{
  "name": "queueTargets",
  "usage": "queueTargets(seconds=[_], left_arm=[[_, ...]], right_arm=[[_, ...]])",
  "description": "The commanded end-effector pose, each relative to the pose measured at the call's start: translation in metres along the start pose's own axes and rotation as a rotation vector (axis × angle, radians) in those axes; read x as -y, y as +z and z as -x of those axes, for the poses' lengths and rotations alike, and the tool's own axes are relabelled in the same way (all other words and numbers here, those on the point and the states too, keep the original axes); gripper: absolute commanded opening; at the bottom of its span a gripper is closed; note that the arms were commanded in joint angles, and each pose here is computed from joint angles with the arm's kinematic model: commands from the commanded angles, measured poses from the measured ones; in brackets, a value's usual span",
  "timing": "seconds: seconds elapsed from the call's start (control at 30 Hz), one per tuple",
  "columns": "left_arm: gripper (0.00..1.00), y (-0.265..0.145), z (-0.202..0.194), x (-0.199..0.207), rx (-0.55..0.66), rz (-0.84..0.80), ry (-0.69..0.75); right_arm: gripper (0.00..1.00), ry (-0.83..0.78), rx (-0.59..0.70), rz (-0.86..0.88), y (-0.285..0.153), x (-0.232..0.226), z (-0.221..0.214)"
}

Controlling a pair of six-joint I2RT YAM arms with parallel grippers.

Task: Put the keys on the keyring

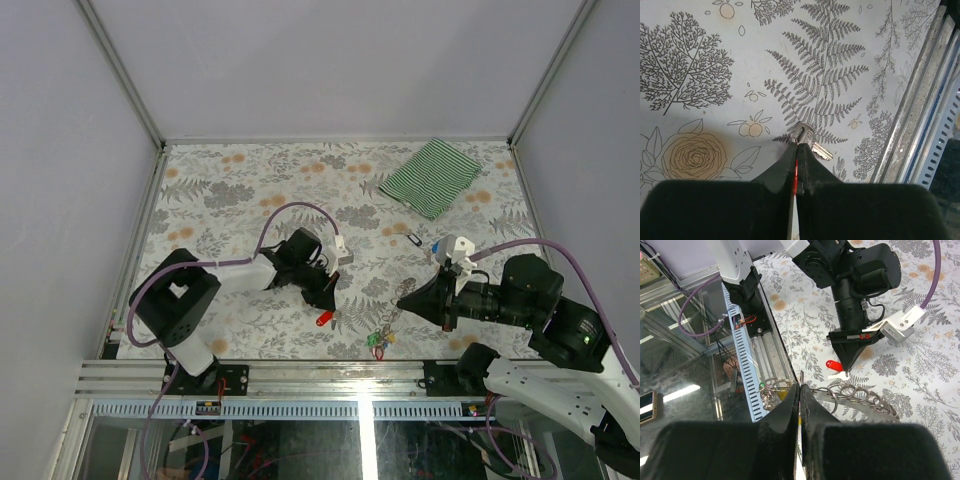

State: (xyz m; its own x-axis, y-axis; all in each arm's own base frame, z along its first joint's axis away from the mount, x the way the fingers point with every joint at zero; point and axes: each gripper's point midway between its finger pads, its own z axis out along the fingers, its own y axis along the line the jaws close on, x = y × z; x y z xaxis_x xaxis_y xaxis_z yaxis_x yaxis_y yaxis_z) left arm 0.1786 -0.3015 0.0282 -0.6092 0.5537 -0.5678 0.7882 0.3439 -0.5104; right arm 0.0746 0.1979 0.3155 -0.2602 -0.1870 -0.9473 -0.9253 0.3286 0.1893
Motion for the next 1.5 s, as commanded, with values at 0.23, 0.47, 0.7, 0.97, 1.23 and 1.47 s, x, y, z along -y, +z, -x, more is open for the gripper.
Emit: queueTargets(seconds=[0.23,0.47,0.7,0.97,1.23,1.47], left_arm=[[0.00,-0.051,0.077,0.020,0.248,0.109,0.085],[0.00,-0.089,0.113,0.043,0.309,0.248,0.204],[0.00,-0.133,0.139,0.083,0.326,0.343,0.331],[0.00,-0.194,0.173,0.155,0.512,0.273,0.555],[0.00,-0.244,0.174,0.230,0.730,0.069,0.831],[0.00,-0.257,0.170,0.244,0.788,0.027,0.842]], right_arm=[[0.00,-0.136,0.258,-0.074,-0.009,0.010,0.048],[0.00,-0.357,0.329,-0.087,-0.014,0.012,0.064],[0.01,-0.485,0.373,0.006,-0.005,-0.001,0.074],[0.00,-0.560,0.442,0.113,0.007,-0.017,0.090],[0.00,-0.628,0.567,0.210,0.017,-0.032,0.106],[0.00,-0.679,0.617,0.220,0.018,-0.035,0.119]])
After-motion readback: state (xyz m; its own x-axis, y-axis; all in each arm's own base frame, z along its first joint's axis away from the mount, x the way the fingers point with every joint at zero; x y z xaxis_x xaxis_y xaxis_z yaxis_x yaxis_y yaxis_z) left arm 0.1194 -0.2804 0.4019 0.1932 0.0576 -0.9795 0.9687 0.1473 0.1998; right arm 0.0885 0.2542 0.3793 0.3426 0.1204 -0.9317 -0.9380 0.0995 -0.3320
